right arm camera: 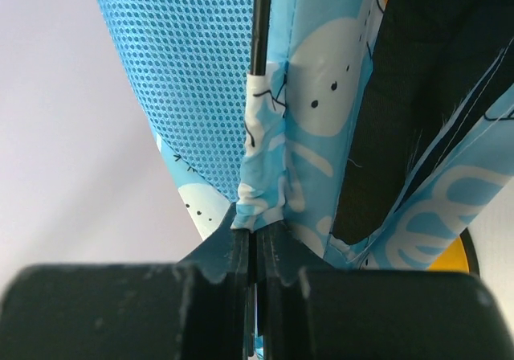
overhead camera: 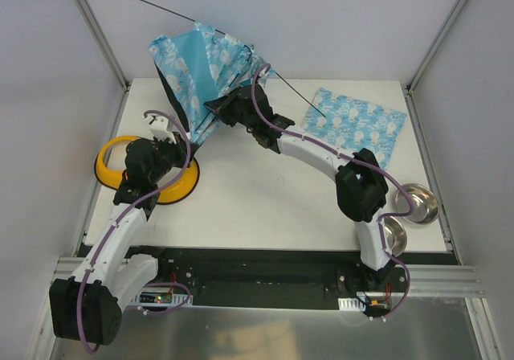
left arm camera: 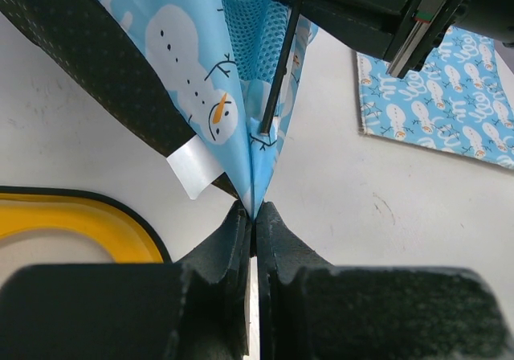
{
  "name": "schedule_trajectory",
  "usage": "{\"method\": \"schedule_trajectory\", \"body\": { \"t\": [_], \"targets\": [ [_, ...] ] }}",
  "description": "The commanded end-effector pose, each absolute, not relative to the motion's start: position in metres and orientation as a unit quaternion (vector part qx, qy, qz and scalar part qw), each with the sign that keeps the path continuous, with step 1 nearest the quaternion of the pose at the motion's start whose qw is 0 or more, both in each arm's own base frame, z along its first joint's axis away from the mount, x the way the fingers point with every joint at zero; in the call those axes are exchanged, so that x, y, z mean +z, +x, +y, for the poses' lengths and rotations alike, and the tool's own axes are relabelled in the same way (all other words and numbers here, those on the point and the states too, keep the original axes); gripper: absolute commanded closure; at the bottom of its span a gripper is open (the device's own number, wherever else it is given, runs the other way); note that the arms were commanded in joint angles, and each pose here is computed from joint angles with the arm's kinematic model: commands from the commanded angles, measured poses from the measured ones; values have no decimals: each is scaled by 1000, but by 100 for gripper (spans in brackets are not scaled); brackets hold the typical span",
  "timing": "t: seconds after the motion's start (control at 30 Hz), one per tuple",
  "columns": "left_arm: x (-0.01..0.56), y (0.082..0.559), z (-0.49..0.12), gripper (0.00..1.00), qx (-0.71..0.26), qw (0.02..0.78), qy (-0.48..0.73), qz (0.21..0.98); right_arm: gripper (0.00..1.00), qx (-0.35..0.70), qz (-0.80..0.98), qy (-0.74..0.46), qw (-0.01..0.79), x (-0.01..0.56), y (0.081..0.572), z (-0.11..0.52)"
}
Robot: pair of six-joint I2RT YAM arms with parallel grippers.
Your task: Set up the pet tent
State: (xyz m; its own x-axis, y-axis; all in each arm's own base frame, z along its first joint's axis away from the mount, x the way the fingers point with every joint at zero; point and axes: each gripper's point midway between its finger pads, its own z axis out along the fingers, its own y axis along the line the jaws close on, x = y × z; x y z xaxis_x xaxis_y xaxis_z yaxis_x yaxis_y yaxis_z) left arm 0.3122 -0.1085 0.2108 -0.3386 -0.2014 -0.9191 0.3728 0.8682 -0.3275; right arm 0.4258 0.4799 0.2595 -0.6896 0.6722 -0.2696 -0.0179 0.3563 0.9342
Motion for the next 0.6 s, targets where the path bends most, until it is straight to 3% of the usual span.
{"method": "schedule_trajectory", "body": {
  "t": [0.0, 0.57],
  "targets": [
    [192, 297, -106, 100, -247, 539, 53, 804, 100, 430, 703, 324, 464, 258, 535, 375],
    [223, 317, -104, 100, -290, 502, -108, 807, 100, 506, 714, 224, 429, 269, 481, 431]
  ]
}}
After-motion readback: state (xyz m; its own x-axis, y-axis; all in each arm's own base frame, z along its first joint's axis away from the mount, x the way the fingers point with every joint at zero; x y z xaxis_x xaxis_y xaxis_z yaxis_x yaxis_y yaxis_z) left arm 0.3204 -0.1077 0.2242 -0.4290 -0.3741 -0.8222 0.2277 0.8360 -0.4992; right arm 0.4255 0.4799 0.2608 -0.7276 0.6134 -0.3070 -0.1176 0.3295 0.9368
